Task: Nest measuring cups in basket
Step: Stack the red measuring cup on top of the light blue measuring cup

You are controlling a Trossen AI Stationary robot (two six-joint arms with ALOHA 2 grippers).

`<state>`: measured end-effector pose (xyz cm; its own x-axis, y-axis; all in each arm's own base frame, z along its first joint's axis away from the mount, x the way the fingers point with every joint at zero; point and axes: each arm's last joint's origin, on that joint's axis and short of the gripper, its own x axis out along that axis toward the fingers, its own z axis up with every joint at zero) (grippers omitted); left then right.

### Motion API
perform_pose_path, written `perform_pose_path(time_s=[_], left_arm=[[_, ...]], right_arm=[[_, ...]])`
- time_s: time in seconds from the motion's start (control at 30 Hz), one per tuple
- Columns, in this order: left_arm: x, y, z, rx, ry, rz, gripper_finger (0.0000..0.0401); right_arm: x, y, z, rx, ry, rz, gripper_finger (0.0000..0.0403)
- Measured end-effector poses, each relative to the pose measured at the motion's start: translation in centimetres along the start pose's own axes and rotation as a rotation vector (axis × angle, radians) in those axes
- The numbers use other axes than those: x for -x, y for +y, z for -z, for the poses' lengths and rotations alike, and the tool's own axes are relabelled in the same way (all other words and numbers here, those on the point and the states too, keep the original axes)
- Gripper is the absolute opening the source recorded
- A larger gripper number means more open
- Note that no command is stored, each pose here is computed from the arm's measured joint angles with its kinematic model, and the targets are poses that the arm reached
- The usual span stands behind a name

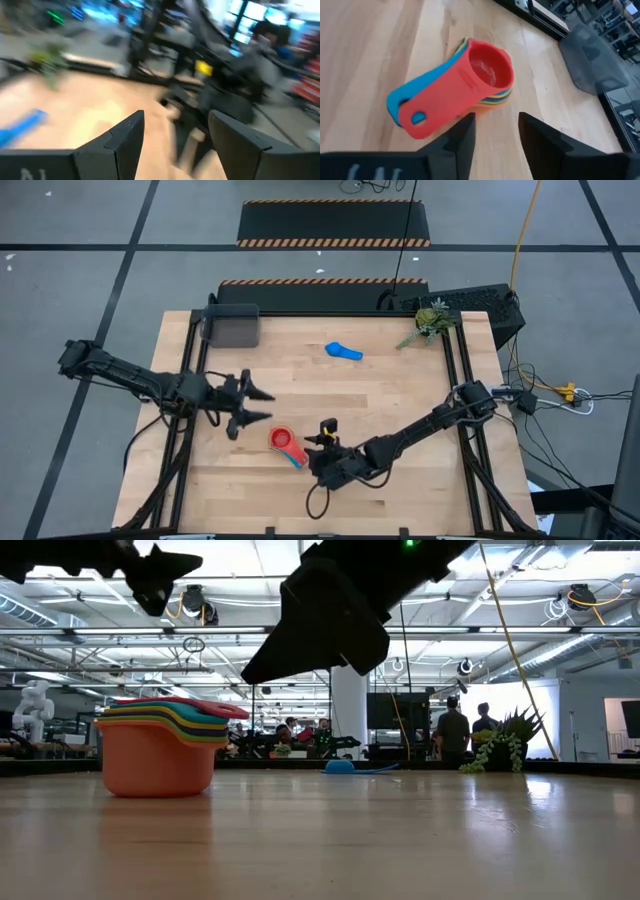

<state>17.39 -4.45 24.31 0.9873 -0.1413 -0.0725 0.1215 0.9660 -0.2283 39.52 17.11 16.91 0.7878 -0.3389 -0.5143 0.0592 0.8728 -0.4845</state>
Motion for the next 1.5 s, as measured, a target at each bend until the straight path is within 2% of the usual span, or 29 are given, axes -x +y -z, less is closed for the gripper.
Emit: perform_pose_path(time_s=[0.13, 0.43, 0.53, 0.77, 1.03, 1.5], left_arm=[[0.0, -0.6, 1.1, 0.058, 0.128, 0.099, 0.0225], [-1.2, -1.0, 3.5, 0.085, 0.285, 0.072, 0.0225], [-1.5, -0.9, 4.0, 0.089, 0.313, 0.061, 0.0225], [-1.8, -1.0, 3.6, 0.090, 0.268, 0.075, 0.0225], [-1.9, -1.1, 3.2, 0.067, 0.228, 0.088, 0.0225], [-1.9, -1.0, 3.2, 0.066, 0.229, 0.083, 0.0225]], right_arm=[[-0.1, -0.1, 0.2, -0.015, 0.016, -0.002, 0.0118], [-0.7, -0.4, 0.3, -0.122, 0.029, -0.158, 0.0074], [-0.8, -0.5, 0.4, -0.122, 0.038, -0.165, 0.0063], [-1.1, -0.2, 1.0, -0.112, 0.070, -0.166, 0.0049], [-1.6, 0.0, 1.3, -0.127, 0.084, -0.217, 0.0047], [-1.6, 0.2, 0.6, -0.162, 0.027, -0.303, 0.0047]])
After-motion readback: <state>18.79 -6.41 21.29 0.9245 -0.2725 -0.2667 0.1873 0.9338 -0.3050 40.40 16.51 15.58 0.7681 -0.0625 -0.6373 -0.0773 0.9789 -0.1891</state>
